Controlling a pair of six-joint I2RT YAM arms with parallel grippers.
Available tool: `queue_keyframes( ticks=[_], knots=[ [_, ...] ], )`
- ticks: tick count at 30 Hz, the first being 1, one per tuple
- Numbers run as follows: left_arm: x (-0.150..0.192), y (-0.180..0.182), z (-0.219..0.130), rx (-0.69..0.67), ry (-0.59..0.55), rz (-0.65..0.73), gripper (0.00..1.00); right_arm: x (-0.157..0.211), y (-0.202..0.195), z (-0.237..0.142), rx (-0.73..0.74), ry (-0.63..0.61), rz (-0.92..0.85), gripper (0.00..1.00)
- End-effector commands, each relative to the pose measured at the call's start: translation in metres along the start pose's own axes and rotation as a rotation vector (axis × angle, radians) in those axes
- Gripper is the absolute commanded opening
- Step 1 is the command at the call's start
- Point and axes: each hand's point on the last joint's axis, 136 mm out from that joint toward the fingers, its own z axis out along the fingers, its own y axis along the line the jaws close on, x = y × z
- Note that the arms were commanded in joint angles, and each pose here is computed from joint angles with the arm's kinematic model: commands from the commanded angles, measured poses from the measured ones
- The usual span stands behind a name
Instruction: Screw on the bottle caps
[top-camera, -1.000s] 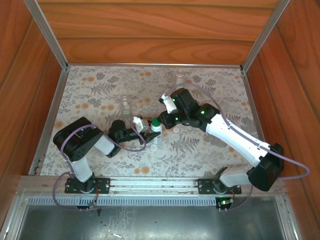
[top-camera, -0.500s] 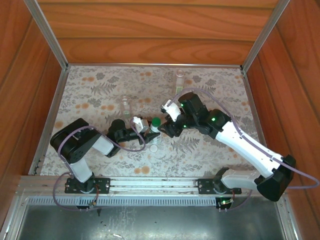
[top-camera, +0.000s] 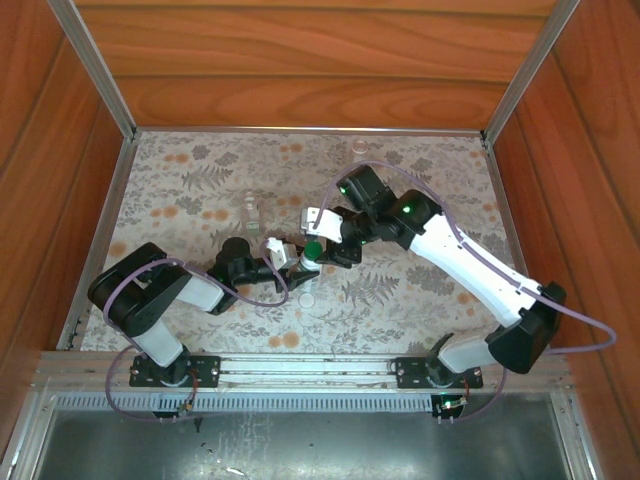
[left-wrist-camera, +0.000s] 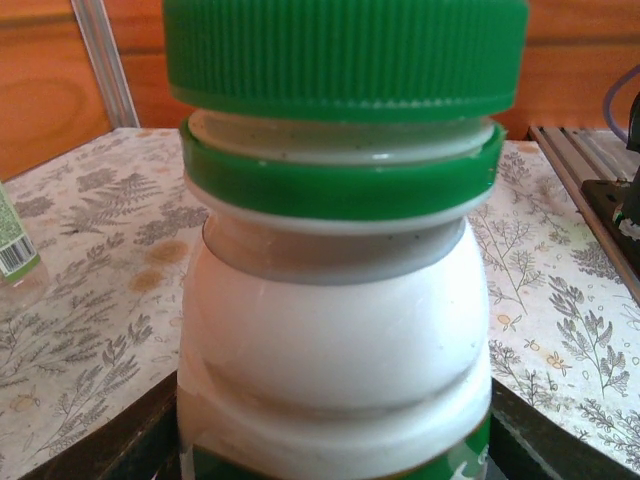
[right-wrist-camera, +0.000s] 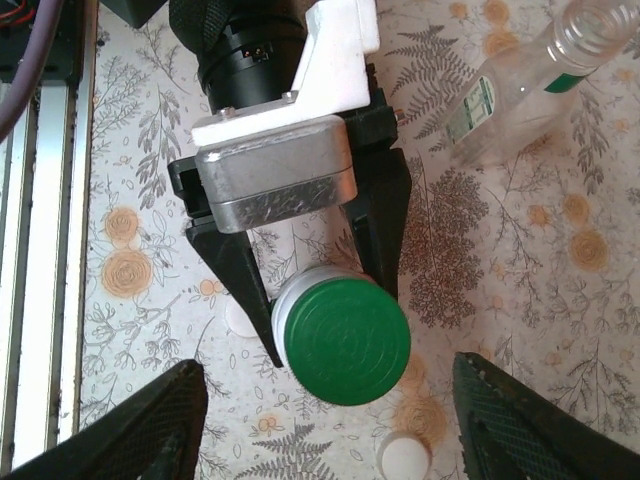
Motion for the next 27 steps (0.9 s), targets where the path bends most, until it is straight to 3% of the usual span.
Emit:
queue_keyframes(
  ticks=[1,17,27],
  knots=[
    [0.001,-0.004,-0.003,0.020,0.003,0.020,0.58,0.002,0.011,0.001,-0.077,0.038,-0.071,0.67],
    [0.004,-0.002,-0.002,0.018,0.013,0.013,0.58,0.002,0.002,0.024,-0.137,0.076,-0.047,0.57],
    [0.004,-0.001,-0.002,0.010,0.016,0.015,0.58,0.004,-0.001,0.029,-0.136,0.089,-0.034,0.45]
  ],
)
